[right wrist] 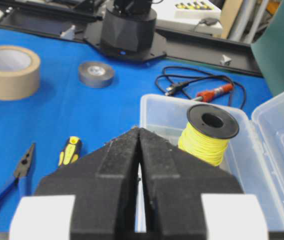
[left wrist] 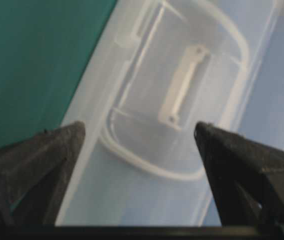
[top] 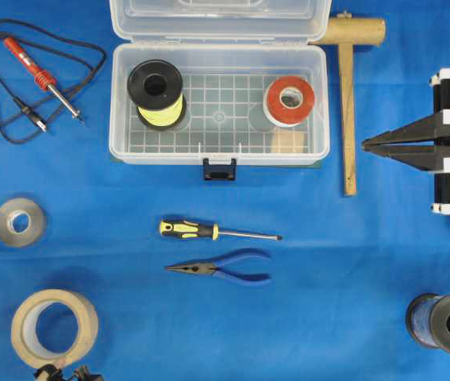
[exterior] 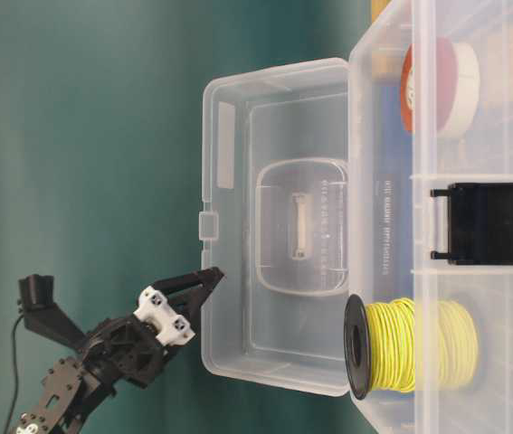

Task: Close the tool box with the left arm.
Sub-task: 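Move the left gripper up behind the raised clear lid of the box, then push the clear lid forward and down with the left gripper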

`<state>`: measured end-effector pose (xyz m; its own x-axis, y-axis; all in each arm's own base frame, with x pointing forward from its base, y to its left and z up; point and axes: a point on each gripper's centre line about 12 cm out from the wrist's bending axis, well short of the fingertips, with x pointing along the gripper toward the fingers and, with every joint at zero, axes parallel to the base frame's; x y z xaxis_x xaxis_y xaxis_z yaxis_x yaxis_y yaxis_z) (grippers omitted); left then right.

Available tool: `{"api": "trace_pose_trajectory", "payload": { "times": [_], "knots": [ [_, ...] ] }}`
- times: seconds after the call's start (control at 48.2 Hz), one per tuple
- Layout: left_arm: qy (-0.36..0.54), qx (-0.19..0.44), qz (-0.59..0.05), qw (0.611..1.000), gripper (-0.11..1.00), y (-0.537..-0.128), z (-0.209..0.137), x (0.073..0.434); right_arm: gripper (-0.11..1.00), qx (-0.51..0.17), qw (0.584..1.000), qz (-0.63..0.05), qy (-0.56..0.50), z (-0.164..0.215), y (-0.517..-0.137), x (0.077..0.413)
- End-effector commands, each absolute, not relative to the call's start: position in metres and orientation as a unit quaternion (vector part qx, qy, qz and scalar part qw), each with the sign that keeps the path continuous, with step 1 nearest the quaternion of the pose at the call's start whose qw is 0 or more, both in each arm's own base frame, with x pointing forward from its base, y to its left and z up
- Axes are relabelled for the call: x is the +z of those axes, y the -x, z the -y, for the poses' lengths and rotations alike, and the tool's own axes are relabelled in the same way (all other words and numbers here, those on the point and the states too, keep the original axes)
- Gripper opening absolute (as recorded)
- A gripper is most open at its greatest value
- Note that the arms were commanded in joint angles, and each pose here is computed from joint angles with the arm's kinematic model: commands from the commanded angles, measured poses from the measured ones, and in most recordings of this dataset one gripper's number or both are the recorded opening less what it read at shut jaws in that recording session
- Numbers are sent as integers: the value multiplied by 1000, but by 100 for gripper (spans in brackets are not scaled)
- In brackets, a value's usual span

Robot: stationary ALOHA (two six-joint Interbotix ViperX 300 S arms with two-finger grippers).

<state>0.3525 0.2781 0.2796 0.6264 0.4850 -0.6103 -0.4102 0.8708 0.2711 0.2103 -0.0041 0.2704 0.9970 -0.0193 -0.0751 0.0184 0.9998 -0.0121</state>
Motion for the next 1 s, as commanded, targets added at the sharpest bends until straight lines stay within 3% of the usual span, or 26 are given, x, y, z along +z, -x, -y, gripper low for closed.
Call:
{"api": "trace_pose_trajectory", "payload": {
  "times": [0.0, 0.332, 0.976],
  "knots": [
    [-55, 252, -342, 903, 90, -354, -280, 288, 0, -13, 999, -28, 6, 6, -212, 277],
    [-36, 232, -375, 897, 90, -350, -261, 278, 0, -22, 999, -29, 5, 10, -212, 277],
    [-53, 140, -365, 919, 90, -347, -156, 290, 0, -33, 999, -34, 6, 14, -213, 274]
  ]
}}
